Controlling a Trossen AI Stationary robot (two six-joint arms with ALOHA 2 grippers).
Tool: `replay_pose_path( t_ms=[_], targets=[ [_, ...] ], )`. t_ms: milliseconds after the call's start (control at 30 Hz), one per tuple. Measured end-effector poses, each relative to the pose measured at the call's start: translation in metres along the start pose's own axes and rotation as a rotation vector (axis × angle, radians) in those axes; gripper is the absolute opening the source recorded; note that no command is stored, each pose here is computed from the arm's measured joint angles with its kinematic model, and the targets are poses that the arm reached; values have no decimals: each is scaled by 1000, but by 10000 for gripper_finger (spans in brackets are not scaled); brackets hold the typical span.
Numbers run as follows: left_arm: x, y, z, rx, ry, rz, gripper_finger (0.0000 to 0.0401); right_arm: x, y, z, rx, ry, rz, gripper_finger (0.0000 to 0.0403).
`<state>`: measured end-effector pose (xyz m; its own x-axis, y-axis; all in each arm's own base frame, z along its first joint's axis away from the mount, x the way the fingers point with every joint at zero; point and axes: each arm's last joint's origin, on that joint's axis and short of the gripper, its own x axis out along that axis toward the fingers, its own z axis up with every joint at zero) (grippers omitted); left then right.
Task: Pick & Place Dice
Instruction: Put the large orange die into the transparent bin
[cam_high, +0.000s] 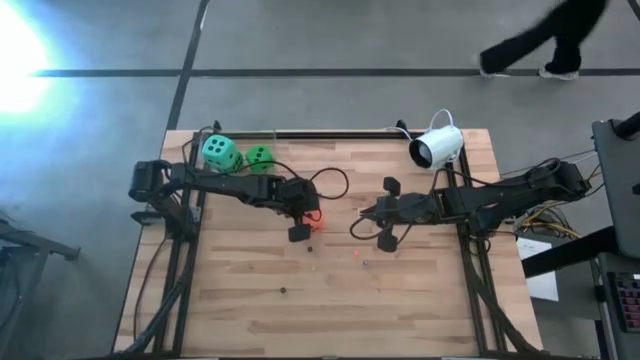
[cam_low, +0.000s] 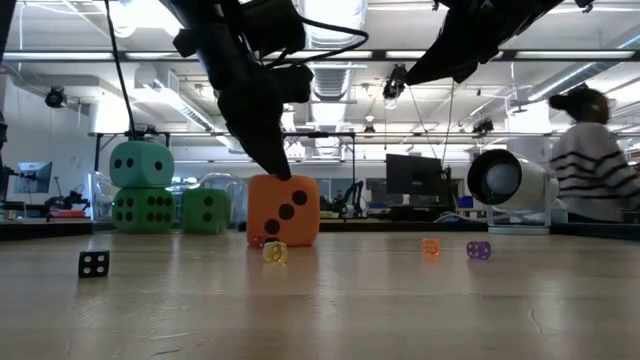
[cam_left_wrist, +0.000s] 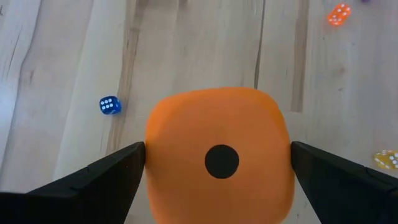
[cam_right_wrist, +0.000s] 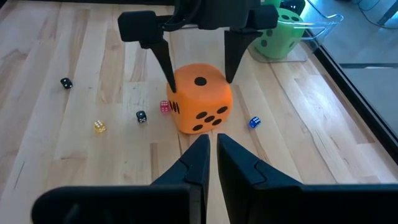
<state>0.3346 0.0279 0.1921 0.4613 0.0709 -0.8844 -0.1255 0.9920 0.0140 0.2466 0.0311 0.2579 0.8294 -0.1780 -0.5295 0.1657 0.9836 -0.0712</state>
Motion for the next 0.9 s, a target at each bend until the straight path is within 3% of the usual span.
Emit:
replay_pose_path(
  t_ms=[900],
  targets=[
    [5, 1, -6, -54, 18, 5, 399, 0, 0, 0, -1, 0, 0, 27]
  ],
)
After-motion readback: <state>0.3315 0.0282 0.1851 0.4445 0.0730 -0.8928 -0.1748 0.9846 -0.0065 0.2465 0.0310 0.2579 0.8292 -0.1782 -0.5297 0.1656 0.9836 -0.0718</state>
